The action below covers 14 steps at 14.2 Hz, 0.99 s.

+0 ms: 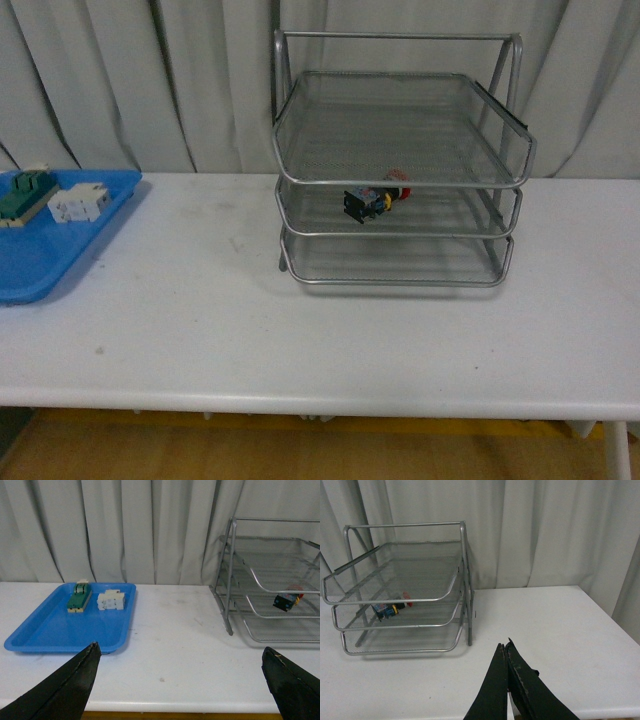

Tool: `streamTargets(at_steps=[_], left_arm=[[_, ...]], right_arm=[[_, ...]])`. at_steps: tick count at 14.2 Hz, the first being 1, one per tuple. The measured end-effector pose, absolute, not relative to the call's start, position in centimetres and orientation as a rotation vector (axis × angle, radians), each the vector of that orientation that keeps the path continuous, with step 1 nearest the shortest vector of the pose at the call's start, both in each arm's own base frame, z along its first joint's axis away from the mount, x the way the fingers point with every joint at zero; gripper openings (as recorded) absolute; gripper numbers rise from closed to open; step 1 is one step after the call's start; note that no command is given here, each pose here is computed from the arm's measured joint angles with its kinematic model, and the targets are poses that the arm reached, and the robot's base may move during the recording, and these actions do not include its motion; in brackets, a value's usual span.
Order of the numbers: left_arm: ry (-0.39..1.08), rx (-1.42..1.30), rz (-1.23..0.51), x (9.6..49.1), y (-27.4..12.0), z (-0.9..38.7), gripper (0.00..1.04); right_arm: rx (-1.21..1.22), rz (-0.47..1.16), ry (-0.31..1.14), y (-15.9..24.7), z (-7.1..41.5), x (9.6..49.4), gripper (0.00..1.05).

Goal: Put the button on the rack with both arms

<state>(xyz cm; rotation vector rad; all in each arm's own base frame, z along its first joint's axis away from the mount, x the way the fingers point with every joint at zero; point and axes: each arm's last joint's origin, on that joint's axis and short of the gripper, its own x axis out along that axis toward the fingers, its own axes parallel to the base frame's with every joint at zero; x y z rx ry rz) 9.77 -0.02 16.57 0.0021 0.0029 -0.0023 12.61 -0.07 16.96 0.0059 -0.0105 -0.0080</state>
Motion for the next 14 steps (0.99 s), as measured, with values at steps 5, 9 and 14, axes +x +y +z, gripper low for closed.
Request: streamTargets(at_steps=[5, 9, 14], left_arm=[[0.003, 0.002, -0.002, 9.8, 0.0, 16.6, 0.98], [0.003, 0.002, -0.002, 9.8, 0.0, 16.6, 0.98], [0.003, 0.002, -0.002, 9.8, 0.0, 16.6, 0.98]], right_arm=[[0.006, -0.008, -0.013, -0.1, 17.0, 12.0, 0.02], [0.006, -0.008, -0.014, -0.1, 17.0, 11.3, 0.02], [0.006, -0.008, 0.001, -0.1, 16.9, 10.6, 0.02]])
